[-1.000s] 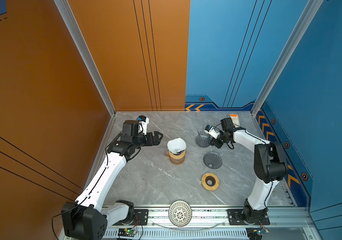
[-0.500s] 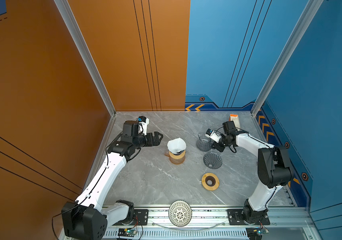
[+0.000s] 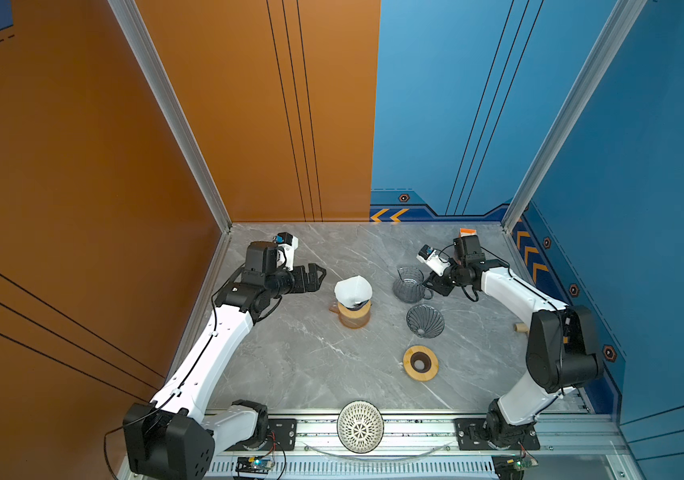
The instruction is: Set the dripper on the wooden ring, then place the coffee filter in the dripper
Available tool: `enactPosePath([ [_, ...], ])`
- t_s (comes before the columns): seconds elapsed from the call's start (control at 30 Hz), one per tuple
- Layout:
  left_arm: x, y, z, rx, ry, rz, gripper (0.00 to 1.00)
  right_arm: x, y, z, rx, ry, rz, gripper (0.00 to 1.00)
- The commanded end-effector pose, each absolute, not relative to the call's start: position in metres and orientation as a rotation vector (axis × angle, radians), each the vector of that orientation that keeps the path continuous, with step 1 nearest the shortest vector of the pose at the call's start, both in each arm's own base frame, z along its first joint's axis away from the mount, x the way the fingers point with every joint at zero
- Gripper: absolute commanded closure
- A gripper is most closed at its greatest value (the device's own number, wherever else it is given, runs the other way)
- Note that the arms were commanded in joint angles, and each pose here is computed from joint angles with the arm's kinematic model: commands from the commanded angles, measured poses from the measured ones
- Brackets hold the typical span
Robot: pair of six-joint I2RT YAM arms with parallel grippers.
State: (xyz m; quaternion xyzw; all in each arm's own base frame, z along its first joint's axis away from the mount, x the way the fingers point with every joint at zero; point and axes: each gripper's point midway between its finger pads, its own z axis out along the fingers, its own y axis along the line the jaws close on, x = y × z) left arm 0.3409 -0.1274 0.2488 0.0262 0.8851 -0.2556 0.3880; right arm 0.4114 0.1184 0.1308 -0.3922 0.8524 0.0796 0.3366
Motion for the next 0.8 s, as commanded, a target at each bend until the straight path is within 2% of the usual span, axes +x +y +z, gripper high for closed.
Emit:
enactPosePath([
  [0.0, 0.344, -0.131, 0.265, 0.099, 2.227, -0.679, 0.02, 0.414, 0.113, 0.172, -0.856, 2.187, 0.214, 0.55],
  [0.23, 0.352, -0.138, 0.282, 0.152, 2.191, -0.696, 0.02, 0.389, 0.108, 0.228, -0.516, 2.2, 0.333, 0.48],
  [0.33, 0.354, -0.142, 0.289, 0.175, 2.178, -0.712, 0.02, 0.372, 0.106, 0.244, -0.365, 2.192, 0.399, 0.37],
  [0.4, 0.354, -0.145, 0.293, 0.198, 2.167, -0.722, 0.02, 0.359, 0.107, 0.252, -0.29, 2.183, 0.446, 0.35],
  [0.53, 0.35, -0.149, 0.295, 0.231, 2.157, -0.738, 0.02, 0.322, 0.096, 0.254, -0.122, 2.244, 0.474, 0.28],
  [0.77, 0.344, -0.154, 0.287, 0.267, 2.161, -0.751, 0.02, 0.253, 0.083, 0.218, 0.193, 2.499, 0.538, 0.3],
])
